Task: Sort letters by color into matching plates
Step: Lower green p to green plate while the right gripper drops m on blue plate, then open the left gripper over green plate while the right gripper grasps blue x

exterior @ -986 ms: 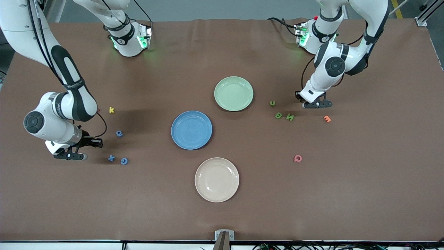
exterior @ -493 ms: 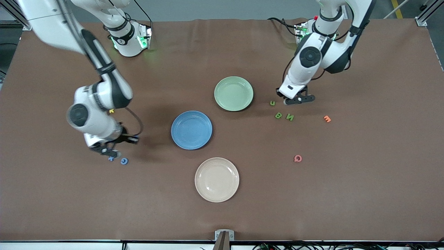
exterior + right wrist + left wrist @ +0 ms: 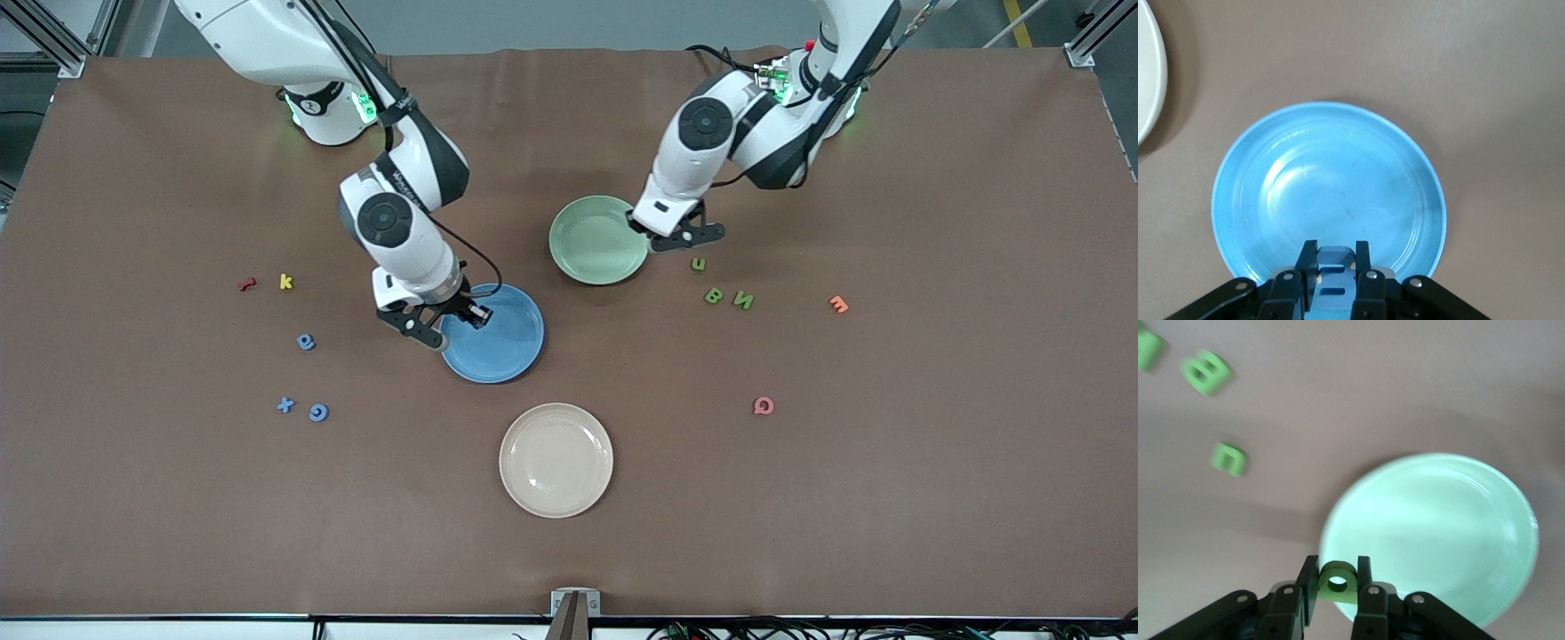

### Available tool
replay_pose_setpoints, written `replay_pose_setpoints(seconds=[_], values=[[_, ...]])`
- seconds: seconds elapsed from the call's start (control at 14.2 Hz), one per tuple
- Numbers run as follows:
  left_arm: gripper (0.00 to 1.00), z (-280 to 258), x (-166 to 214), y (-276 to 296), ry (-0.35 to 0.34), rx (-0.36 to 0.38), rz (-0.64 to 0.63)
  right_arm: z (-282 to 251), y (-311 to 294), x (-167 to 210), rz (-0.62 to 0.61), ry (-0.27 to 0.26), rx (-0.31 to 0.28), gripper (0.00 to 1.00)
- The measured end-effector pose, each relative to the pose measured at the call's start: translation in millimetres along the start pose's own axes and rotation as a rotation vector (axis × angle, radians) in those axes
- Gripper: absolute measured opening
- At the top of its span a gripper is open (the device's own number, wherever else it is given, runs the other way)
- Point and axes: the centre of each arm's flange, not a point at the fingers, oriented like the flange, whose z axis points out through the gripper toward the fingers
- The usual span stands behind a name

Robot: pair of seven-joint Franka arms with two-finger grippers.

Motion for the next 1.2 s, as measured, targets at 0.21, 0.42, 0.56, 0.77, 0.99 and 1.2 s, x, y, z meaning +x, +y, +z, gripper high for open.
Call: replay_pose_setpoints(seconds=[0.21,0.42,0.56,0.77,0.99,1.2], values=[[0.27,13.5,-13.4,33.4,-0.02,-0.007,-0.012,5.5,5.0,8.2,0.017,0.0,-0.008,0.52],[0.27,35.5,-12.2,49.7,0.002,0.019,-0.032,-1.0,8.0,25.5,0.01,0.017,-0.002,0.81],[0.27,54.3,-12.9,53.8,-0.003,0.038,-0.035,-5.8,26.8,58.1,-0.057,0.013,-0.027,0.96],[0.27,70.5,-19.4,57.1,-0.024,0.05,-0.036,-13.4,86.4,134.3,-0.178,0.006,-0.048,1.0],[0.27,72.0,-22.7,58.4,-0.025,0.052,-0.034,-19.1,144.0,189.5,-0.298,0.013,-0.059,1.0],[0.29,73.9,-32.7,62.2,-0.026,0.056,-0.019,-26.1,194.7,231.1,-0.367,0.034,-0.082,0.95]])
